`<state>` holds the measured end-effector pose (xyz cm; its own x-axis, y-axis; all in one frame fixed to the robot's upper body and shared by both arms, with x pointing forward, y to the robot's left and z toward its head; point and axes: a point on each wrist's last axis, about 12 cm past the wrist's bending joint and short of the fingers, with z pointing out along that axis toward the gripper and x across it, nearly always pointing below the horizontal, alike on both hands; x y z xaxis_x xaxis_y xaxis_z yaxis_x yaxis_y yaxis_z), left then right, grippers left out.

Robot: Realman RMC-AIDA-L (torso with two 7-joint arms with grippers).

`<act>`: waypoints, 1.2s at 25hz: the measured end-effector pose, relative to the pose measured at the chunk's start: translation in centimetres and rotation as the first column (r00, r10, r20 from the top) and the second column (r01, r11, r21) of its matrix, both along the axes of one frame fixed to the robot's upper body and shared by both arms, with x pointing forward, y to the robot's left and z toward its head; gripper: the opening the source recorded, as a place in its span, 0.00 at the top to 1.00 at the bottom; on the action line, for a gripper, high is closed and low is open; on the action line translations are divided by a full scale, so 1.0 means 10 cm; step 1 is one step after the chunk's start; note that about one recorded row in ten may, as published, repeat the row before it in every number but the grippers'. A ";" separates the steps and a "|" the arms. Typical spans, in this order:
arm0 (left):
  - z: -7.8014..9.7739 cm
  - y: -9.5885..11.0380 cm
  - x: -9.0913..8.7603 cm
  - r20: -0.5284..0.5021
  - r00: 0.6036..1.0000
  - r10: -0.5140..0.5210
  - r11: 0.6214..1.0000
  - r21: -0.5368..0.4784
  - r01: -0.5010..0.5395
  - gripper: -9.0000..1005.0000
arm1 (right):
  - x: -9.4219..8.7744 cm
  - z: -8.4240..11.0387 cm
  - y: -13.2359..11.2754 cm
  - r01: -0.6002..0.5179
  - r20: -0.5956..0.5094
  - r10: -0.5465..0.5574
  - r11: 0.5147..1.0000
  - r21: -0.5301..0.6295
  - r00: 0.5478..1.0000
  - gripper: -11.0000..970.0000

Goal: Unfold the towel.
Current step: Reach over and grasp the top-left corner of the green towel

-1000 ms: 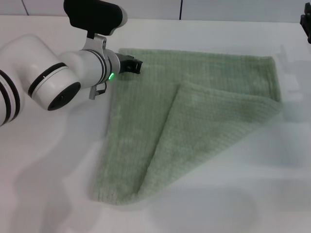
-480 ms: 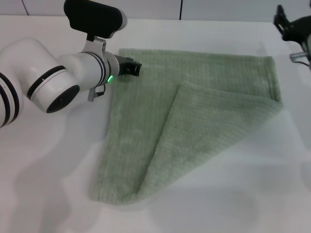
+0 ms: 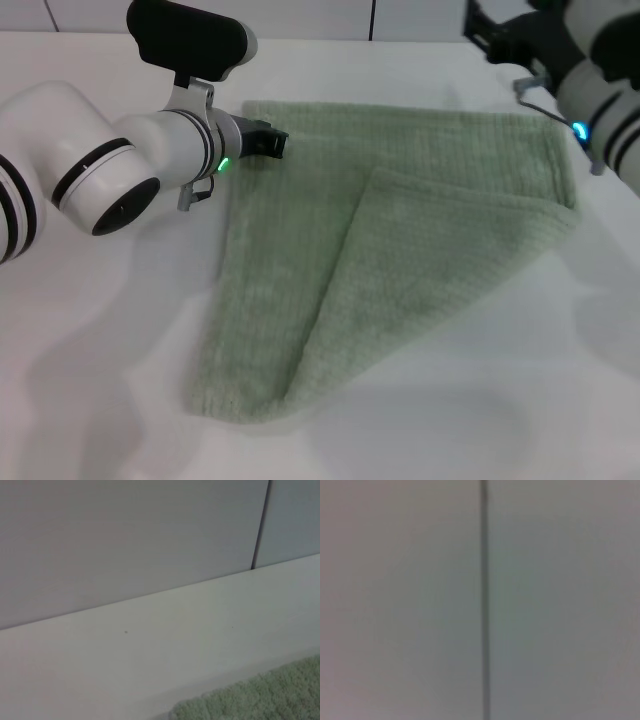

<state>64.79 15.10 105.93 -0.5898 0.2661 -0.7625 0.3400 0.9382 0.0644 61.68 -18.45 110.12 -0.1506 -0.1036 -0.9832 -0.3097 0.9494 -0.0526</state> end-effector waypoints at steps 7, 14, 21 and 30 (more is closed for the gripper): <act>0.00 0.02 0.01 0.003 1.000 -0.001 1.000 0.006 0.001 0.99 | -0.01 0.35 0.20 -0.110 -0.173 0.111 0.994 0.017 0.979 0.22; 0.01 0.02 0.01 0.005 1.000 -0.002 1.000 0.006 0.002 0.99 | -0.04 0.44 0.14 -0.131 -0.243 0.126 0.991 -0.002 0.962 0.22; 0.01 0.03 0.02 0.004 1.000 0.000 1.000 0.011 0.000 0.99 | -0.10 0.42 0.14 -0.185 -0.334 0.158 0.982 -0.049 0.929 0.22; 0.01 0.04 0.01 0.002 1.000 0.000 1.000 0.015 0.000 0.99 | -0.19 0.42 0.21 -0.302 -0.406 0.224 0.943 -0.137 0.886 0.22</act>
